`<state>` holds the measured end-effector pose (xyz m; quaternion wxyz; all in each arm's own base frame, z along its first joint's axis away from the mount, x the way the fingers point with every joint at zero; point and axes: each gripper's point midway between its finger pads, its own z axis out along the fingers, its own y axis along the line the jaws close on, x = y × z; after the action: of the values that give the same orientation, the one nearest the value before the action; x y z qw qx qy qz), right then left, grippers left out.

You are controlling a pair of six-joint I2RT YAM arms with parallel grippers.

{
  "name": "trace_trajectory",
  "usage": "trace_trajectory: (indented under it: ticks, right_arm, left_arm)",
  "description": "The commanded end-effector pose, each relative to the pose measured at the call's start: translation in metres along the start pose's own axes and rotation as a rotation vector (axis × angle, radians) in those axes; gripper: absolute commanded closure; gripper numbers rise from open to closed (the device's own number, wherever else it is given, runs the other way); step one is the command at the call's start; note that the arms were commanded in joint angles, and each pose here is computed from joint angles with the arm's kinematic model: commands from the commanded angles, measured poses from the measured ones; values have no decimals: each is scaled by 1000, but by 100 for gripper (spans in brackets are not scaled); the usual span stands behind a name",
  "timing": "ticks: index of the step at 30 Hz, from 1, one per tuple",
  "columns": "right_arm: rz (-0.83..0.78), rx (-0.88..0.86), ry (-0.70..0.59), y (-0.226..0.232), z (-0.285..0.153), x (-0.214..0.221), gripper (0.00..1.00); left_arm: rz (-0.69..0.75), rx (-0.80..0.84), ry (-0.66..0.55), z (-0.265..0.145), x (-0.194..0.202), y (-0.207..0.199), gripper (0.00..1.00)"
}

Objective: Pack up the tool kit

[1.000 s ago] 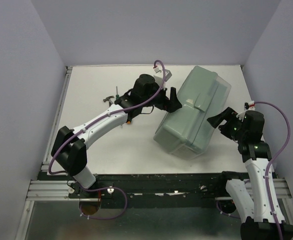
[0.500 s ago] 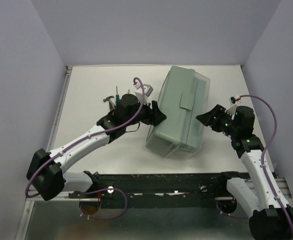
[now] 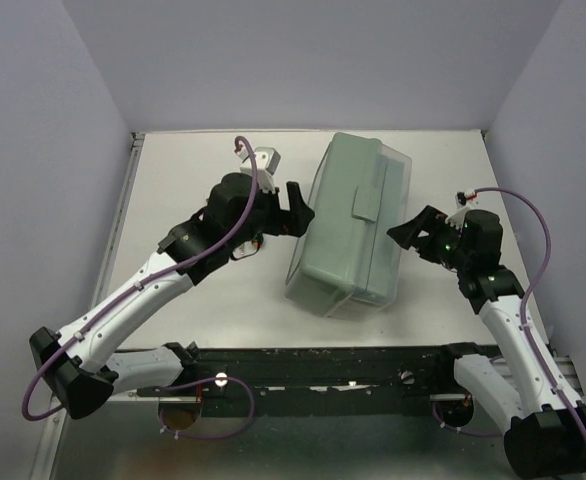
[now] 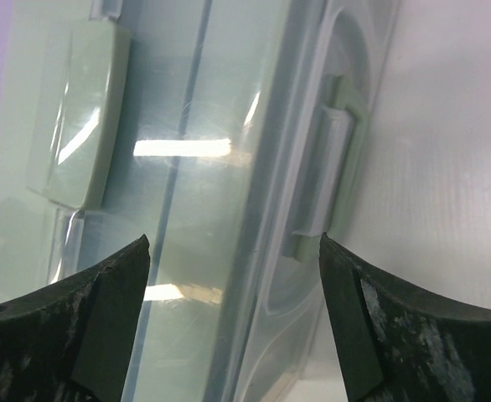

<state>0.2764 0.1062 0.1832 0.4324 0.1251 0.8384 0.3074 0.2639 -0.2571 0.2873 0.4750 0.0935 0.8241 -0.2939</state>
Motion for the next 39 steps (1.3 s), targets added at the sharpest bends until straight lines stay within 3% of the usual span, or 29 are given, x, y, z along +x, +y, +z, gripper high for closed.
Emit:
trace_trajectory:
  ticks: [1,4,12,26,34,39]
  right_arm:
    - [-51,191,16,-37,-6,7,11]
    - [-62,154,24,-26,-3,-1,11]
    - [14,97,79,-25,12,19,15]
    - [36,69,130,-32,31,34,16]
    - [58,48,162,-36,37,47,17]
    - [77,38,184,-39,41,57,18]
  left_arm:
    - [0,99,2,25,-28,-35,6]
    - [-17,209,15,46,-39,-64,8]
    - [-66,303,138,98,-27,-92,10]
    - [-222,322,387,127,30,-82,11]
    - [-312,383,429,133,52,-88,12]
    - [-332,467,368,130,41,-102,14]
